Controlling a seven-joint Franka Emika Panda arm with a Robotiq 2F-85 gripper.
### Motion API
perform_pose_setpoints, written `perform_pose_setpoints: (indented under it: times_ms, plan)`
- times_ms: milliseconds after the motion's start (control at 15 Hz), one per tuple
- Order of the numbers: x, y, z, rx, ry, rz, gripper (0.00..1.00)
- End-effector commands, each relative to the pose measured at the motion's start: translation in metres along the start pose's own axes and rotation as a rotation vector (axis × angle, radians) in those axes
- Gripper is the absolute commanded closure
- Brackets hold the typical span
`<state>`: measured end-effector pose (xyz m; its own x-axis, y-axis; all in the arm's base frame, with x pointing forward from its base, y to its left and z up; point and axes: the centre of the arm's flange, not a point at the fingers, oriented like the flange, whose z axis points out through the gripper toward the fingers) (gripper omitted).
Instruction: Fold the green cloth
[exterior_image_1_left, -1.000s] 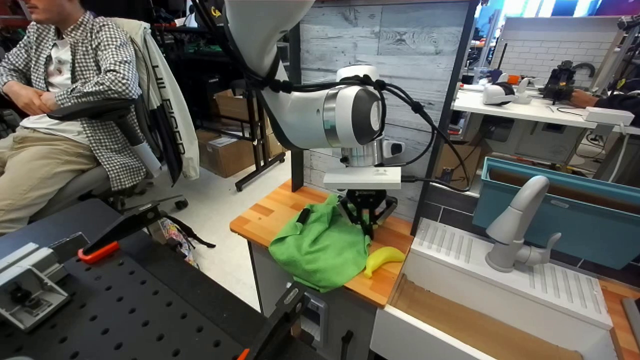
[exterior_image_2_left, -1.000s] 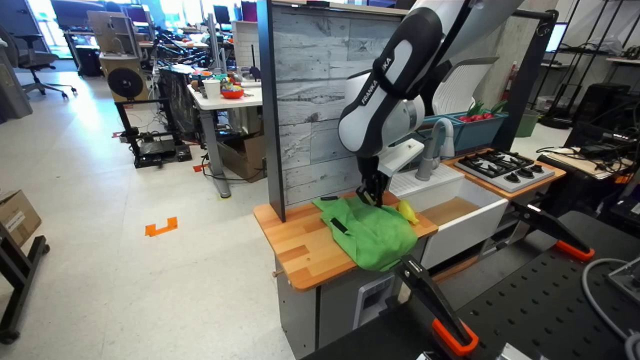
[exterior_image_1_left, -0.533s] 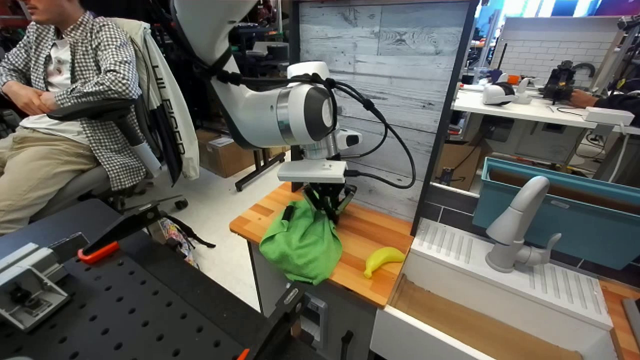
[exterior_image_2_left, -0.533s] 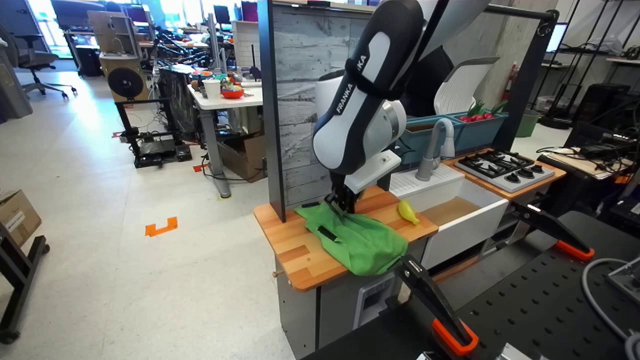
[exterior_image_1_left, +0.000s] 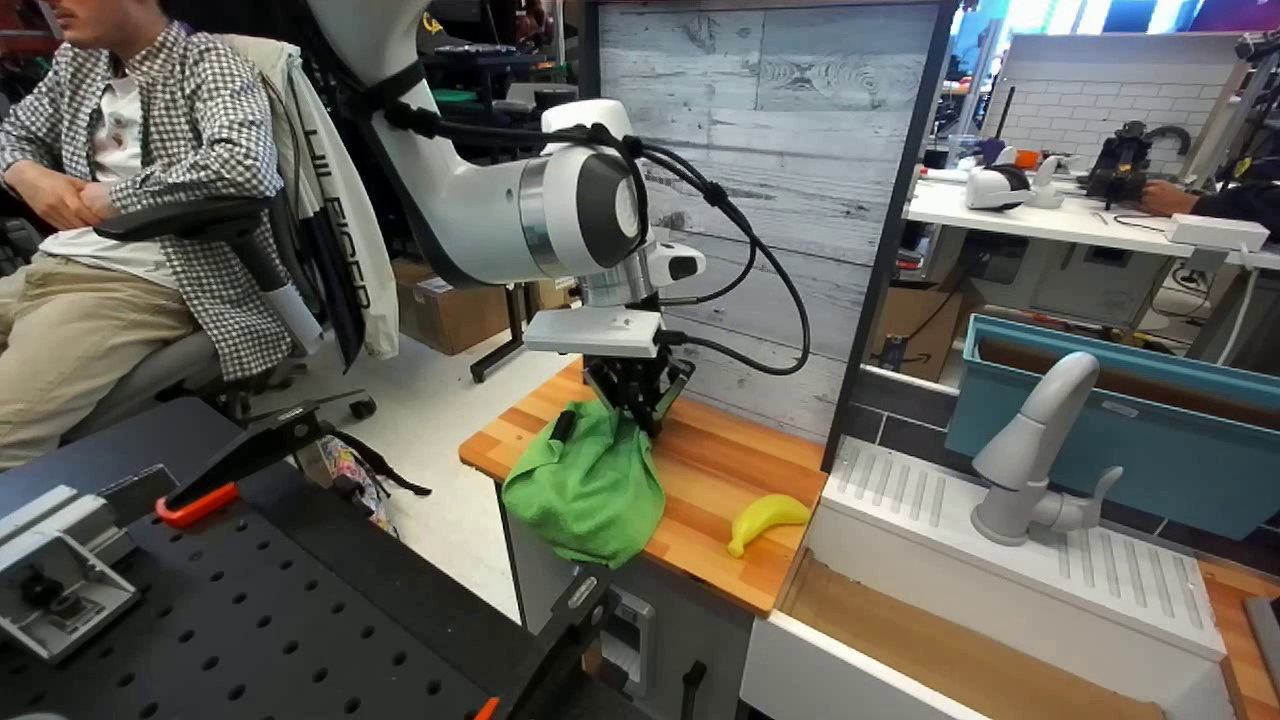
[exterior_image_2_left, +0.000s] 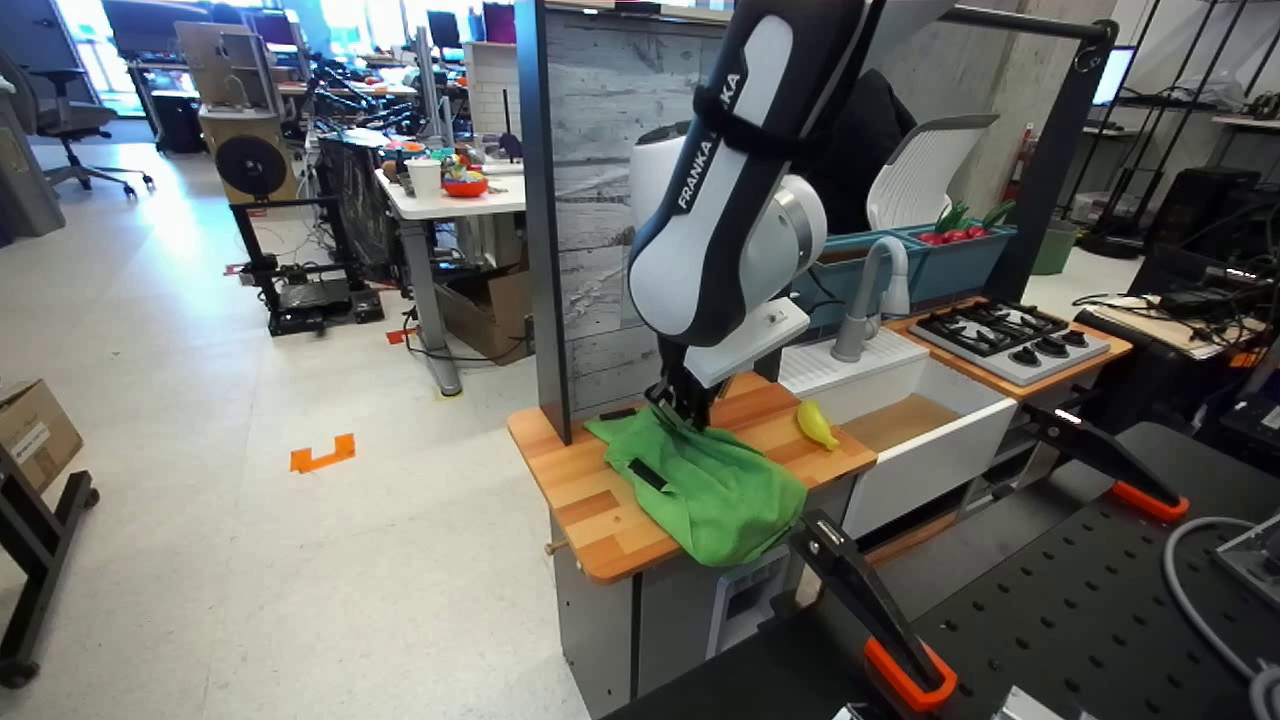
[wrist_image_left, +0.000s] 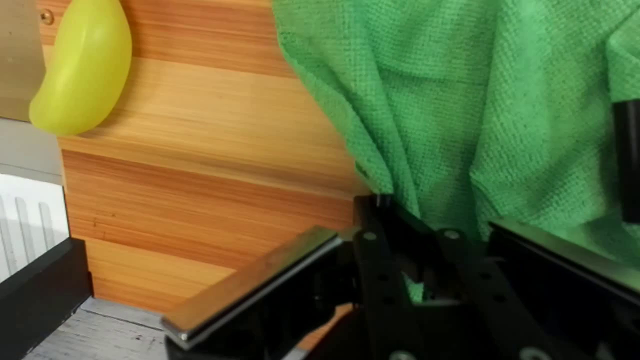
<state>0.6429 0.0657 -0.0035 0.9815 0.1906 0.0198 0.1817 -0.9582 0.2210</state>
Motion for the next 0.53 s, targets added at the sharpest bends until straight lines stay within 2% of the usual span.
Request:
perform_pose_setpoints:
  times_ms: [0,467]
  plan:
    - [-0.012,0.014,-0.027,0.012,0.0,0.04,0.98]
    - [-0.016,0.027,-0.061,0.022,0.007,0.068,0.98]
